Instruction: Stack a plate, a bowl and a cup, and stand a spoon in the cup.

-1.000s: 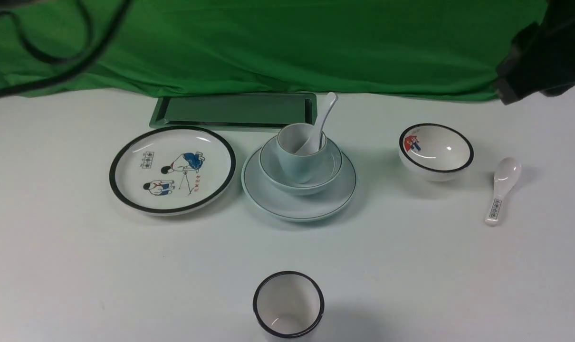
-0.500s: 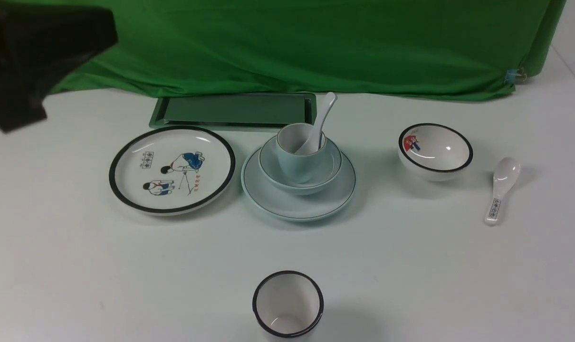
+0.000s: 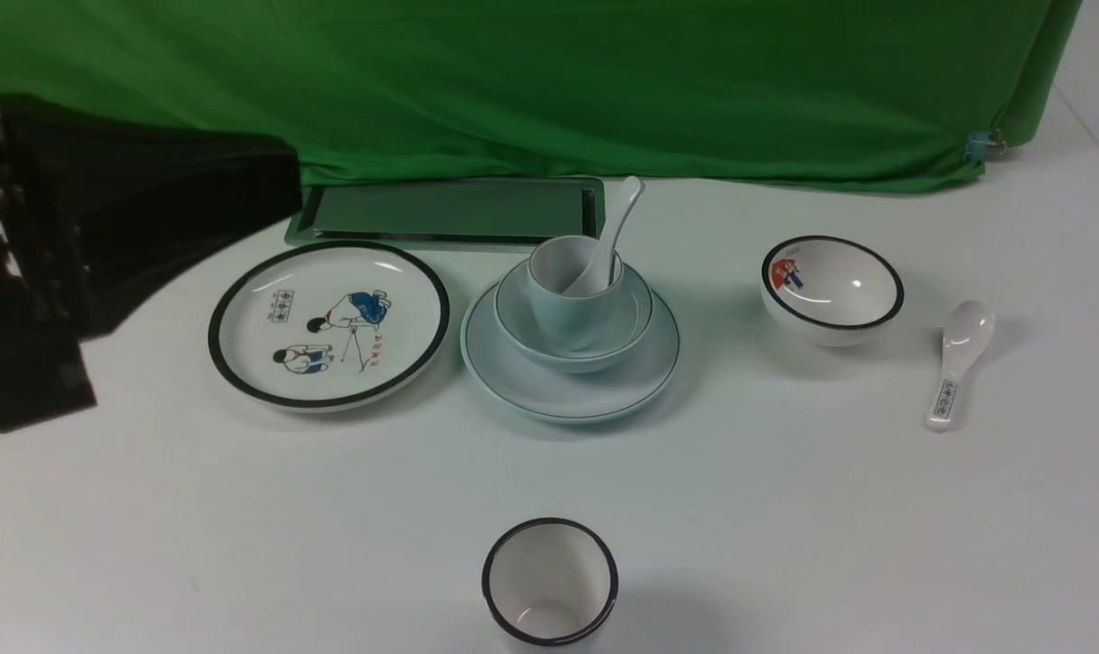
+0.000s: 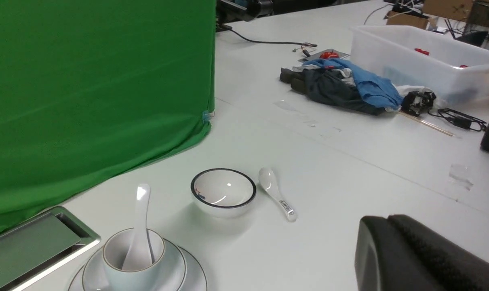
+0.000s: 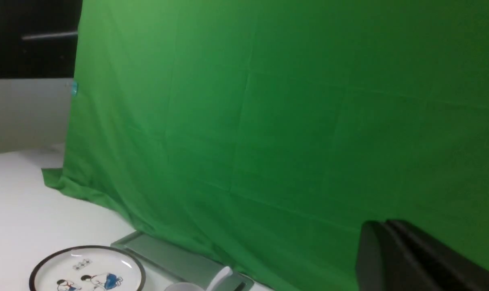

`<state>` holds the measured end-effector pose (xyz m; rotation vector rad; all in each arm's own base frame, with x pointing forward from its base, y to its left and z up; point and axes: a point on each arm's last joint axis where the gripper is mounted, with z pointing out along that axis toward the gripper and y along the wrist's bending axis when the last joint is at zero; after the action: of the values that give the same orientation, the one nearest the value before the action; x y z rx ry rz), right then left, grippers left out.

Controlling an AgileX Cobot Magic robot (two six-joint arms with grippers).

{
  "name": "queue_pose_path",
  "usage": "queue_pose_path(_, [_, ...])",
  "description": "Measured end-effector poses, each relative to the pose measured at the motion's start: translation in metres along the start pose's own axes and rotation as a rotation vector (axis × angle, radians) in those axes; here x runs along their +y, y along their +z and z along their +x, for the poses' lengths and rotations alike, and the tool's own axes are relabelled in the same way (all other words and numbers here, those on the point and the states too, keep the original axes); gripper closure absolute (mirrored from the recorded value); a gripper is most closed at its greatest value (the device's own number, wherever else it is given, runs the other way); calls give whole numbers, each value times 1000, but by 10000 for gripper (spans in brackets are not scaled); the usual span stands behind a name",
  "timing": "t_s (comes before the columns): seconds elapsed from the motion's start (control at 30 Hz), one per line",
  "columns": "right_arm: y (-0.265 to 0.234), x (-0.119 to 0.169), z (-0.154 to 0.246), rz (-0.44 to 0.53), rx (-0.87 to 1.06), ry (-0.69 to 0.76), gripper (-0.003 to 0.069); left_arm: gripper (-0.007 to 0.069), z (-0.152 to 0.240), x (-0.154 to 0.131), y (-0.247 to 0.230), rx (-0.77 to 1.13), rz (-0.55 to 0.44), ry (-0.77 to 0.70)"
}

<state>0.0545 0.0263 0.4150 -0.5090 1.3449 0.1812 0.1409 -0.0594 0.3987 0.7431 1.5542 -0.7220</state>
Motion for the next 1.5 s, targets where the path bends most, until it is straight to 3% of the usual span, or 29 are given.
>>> queue_pose_path(0.4, [-1,1,3,-2,19,63,600,662,0,0,0,0,1,4])
queue_pose_path(0.53, [0,2,10,-4,60,52,646,662,0,0,0,0,2,10])
queue_pose_path(0.67, [0,5,35,22,124,-18,648,662,0,0,0,1,3,11])
queue_pose_path(0.83, [-14,10,95,134,252,-13,648,662,0,0,0,1,3,11])
queue_pose_path(1.0, [-28,18,161,314,319,14,648,661,0,0,0,1,4,14])
queue_pose_path(1.3, [-42,25,215,489,326,79,648,658,0,0,0,1,4,19])
queue_pose_path(1.5, [-46,27,227,508,431,155,648,657,0,0,0,2,5,19])
